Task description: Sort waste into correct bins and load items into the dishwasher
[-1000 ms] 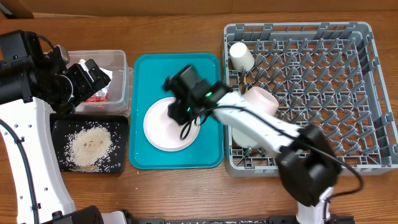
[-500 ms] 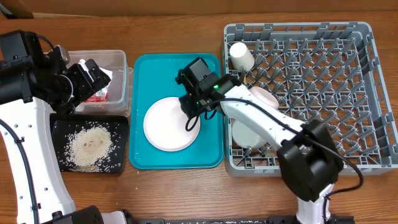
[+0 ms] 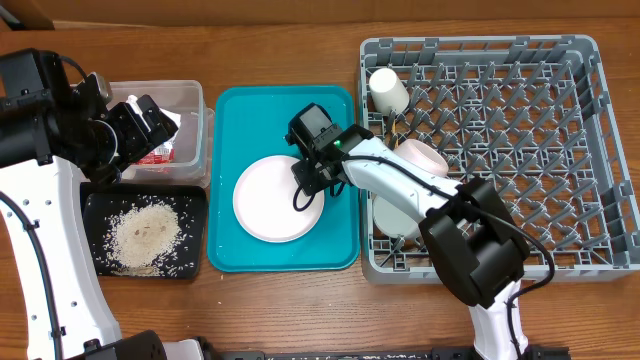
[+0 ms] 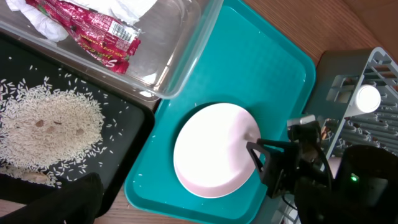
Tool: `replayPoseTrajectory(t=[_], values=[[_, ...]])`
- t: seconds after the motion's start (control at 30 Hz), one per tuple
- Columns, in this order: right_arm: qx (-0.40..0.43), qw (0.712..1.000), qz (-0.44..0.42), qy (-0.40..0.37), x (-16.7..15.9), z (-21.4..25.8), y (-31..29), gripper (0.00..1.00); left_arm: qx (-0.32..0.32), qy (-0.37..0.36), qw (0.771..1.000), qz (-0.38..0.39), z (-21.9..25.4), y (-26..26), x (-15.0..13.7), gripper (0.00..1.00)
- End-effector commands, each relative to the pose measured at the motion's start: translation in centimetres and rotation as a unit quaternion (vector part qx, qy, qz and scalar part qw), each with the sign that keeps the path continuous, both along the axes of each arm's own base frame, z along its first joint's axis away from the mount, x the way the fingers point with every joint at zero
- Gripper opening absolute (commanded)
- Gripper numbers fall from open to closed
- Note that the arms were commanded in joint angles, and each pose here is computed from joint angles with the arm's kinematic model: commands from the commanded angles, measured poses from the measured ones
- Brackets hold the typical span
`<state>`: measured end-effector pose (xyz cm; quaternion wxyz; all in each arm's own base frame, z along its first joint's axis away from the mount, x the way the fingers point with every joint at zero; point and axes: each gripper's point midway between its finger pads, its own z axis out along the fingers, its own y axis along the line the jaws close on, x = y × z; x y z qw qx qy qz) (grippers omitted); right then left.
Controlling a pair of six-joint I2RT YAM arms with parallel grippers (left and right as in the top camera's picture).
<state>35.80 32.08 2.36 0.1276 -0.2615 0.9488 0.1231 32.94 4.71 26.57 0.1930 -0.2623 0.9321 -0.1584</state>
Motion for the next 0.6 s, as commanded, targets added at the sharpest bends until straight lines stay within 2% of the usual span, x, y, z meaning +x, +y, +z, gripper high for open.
replayPoseTrajectory(t=[0.0, 0.27, 0.43, 0.57], values=[[-0.016, 1.0, 0.002, 0.009, -0.3, -1.7, -0.3, 0.27, 0.01, -0.014, 1.0, -0.009, 0.8, 0.0, -0.1, 1.0], [-0.011, 1.0, 0.001, 0.017, -0.6, -1.8, -0.1, 0.27, 0.01, -0.014, 1.0, -0.009, 0.8, 0.0, -0.1, 1.0], [0.036, 0.998, 0.019, 0.038, -1.4, -1.3, 1.7, 0.27, 0.01, -0.014, 1.0, -0.009, 0.8, 0.0, -0.1, 1.0], [0.06, 0.998, 0.023, 0.015, -0.1, 0.5, 2.9, 0.28, 0.01, -0.014, 1.0, -0.009, 0.8, 0.0, -0.1, 1.0]])
